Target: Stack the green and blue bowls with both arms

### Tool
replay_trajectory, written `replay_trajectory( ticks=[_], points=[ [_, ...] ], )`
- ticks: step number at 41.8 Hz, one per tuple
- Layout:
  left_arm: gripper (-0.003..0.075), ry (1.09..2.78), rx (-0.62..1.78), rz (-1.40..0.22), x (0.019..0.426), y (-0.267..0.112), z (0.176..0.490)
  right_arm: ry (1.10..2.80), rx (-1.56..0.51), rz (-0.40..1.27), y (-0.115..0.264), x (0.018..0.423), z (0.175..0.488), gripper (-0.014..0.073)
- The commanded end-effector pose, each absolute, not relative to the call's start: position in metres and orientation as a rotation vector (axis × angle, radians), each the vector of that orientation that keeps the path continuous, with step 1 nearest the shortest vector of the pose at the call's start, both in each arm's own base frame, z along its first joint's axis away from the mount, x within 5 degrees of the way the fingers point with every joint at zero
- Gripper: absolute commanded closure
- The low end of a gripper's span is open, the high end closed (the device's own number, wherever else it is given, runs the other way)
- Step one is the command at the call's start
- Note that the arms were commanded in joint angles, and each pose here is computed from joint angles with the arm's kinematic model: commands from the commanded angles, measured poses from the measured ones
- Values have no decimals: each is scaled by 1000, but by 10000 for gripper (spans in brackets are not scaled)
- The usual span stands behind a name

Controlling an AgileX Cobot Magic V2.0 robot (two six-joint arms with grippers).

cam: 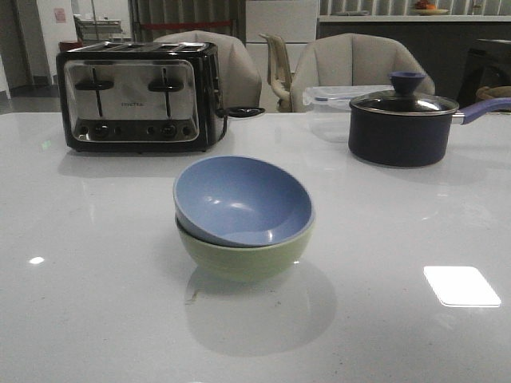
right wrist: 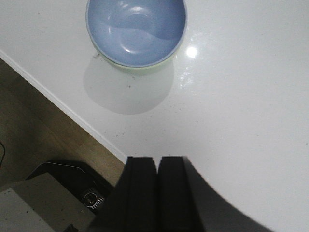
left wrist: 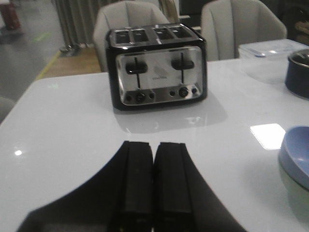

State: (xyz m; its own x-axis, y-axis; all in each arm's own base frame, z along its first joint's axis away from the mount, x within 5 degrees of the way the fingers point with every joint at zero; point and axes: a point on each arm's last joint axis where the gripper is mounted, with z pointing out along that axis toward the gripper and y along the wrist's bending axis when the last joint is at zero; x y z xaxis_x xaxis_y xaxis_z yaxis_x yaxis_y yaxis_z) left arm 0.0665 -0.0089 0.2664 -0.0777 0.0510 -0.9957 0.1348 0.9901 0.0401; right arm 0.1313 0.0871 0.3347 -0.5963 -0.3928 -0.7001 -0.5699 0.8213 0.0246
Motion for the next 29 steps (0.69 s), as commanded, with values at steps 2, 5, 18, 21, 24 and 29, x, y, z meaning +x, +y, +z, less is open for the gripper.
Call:
replay_trajectory(
  ticks=[2,5,18,21,24,29],
  points=[
    [622,1431,72,-38,58,-4,254,2199,-679,331,88,134,347,556],
    [622,1409,56,-26,55,-3,240,2199,-679,331,88,134,347,556],
    [622,1403,11,-19,54,-1,217,2200,-679,331,88,134,347,556],
    [622,1400,21,-30,54,-2,217,2201,-679,331,88,134,347,556],
    [622,1399,27,-37,54,-2,217,2202,-680,331,88,134,347,556],
    [622,1399,34,-45,54,-3,217,2202,-680,331,88,134,347,556]
  ],
)
